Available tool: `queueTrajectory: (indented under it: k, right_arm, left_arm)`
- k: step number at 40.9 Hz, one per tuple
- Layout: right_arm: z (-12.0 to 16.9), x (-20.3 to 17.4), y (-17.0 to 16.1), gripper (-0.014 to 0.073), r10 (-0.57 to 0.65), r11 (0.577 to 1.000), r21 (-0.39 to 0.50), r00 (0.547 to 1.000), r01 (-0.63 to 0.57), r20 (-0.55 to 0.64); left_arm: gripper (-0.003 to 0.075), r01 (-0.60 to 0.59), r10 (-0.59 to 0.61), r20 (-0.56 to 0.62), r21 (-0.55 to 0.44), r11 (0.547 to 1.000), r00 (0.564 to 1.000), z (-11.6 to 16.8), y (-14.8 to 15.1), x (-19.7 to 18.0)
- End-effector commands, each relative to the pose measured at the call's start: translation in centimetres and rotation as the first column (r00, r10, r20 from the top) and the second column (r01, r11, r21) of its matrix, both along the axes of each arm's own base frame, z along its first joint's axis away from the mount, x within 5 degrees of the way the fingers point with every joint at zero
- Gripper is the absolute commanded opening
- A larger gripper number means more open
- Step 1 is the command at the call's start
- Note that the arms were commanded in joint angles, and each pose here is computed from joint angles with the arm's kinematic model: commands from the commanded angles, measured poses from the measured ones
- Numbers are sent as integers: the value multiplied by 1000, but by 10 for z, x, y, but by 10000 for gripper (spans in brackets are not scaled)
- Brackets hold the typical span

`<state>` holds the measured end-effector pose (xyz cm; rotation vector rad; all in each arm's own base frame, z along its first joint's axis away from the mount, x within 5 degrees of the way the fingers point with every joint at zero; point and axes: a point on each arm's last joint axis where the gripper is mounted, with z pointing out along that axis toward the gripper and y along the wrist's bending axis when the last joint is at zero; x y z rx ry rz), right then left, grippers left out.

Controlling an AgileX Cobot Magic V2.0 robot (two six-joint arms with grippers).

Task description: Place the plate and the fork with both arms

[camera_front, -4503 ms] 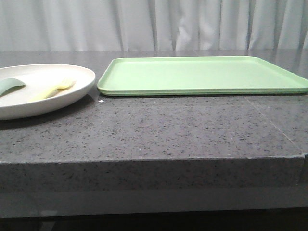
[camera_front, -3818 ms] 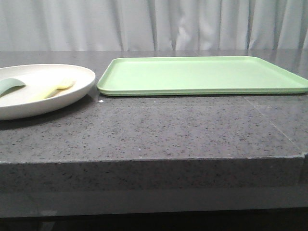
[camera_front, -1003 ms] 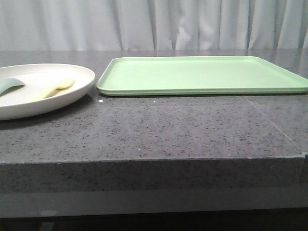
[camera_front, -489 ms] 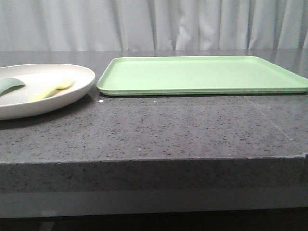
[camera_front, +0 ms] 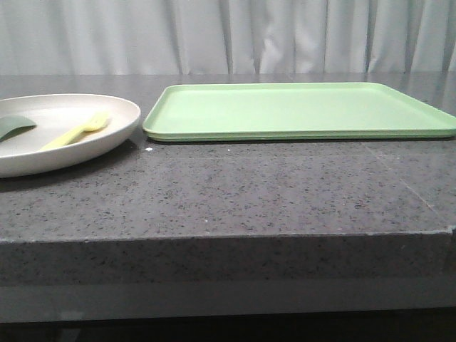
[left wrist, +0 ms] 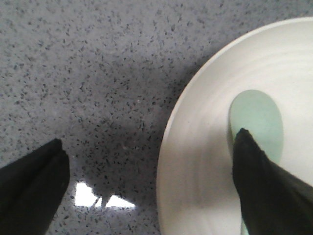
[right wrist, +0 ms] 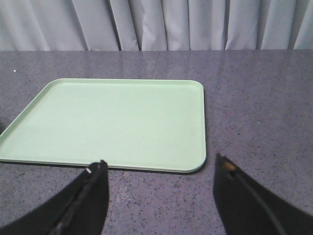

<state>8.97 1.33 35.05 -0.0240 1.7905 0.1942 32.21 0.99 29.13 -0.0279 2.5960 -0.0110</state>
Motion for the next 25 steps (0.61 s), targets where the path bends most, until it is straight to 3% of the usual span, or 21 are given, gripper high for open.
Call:
queueTrajectory:
  k: [1, 25]
  right_arm:
    - [18, 1, -1, 492, -15, 1000, 12, 995, 14, 102]
    - [18, 1, -1, 492, -16, 1000, 11, 995, 15, 102]
  left_arm:
    - [638, -5, 5, 66, 2, 1000, 998, 13, 1, 6]
    - [468, -7, 7, -29, -12, 1000, 1000, -8, 1, 13]
